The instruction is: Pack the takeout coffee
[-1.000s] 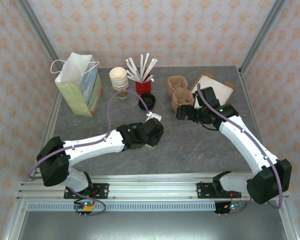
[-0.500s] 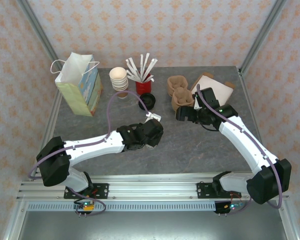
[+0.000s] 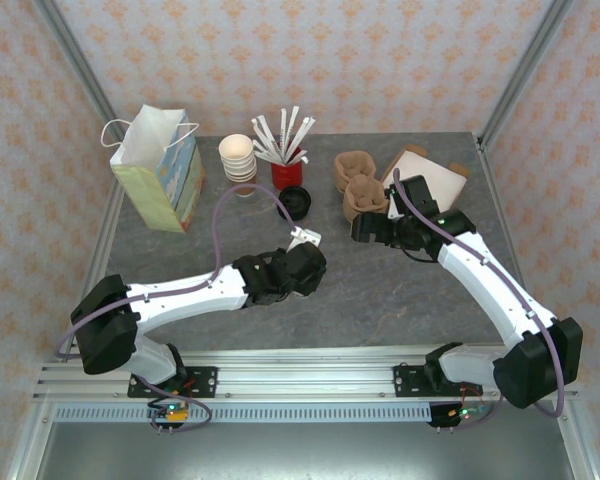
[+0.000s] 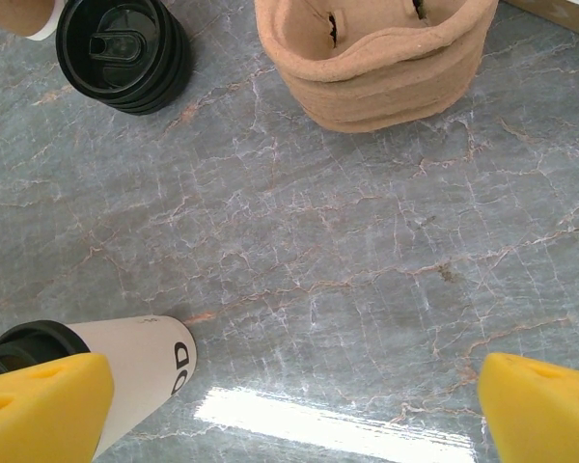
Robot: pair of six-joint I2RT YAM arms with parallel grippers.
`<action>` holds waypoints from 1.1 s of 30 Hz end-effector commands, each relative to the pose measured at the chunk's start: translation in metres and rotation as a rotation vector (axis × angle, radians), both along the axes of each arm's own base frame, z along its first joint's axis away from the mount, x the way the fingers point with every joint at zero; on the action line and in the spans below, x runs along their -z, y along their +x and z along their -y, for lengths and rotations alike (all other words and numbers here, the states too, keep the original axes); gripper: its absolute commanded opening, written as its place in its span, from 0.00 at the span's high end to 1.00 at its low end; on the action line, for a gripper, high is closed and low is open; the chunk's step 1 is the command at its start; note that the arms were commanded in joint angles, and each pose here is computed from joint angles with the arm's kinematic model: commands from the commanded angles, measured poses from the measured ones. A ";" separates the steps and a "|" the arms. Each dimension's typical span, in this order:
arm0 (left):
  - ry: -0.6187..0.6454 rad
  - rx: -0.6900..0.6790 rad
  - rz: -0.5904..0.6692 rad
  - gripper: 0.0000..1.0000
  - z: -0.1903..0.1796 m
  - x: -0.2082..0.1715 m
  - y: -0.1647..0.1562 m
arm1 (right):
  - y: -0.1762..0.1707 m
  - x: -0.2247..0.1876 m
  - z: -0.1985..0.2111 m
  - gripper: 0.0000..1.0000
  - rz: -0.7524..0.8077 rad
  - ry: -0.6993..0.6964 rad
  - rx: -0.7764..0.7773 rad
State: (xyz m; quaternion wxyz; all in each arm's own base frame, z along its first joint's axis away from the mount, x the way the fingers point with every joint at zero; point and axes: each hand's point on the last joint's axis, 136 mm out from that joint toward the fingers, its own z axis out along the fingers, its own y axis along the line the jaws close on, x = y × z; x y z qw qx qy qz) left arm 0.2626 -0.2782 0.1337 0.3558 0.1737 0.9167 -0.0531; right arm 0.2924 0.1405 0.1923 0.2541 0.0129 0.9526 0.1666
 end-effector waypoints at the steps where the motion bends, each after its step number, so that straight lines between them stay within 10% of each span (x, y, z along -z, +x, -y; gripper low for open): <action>1: 0.227 0.011 -0.190 0.40 -0.039 0.059 -0.037 | -0.001 0.004 0.002 0.03 -0.008 -0.002 0.006; 33: 0.472 -0.015 -0.325 0.43 -0.092 0.130 -0.065 | 0.004 0.006 -0.003 0.03 -0.027 0.004 -0.007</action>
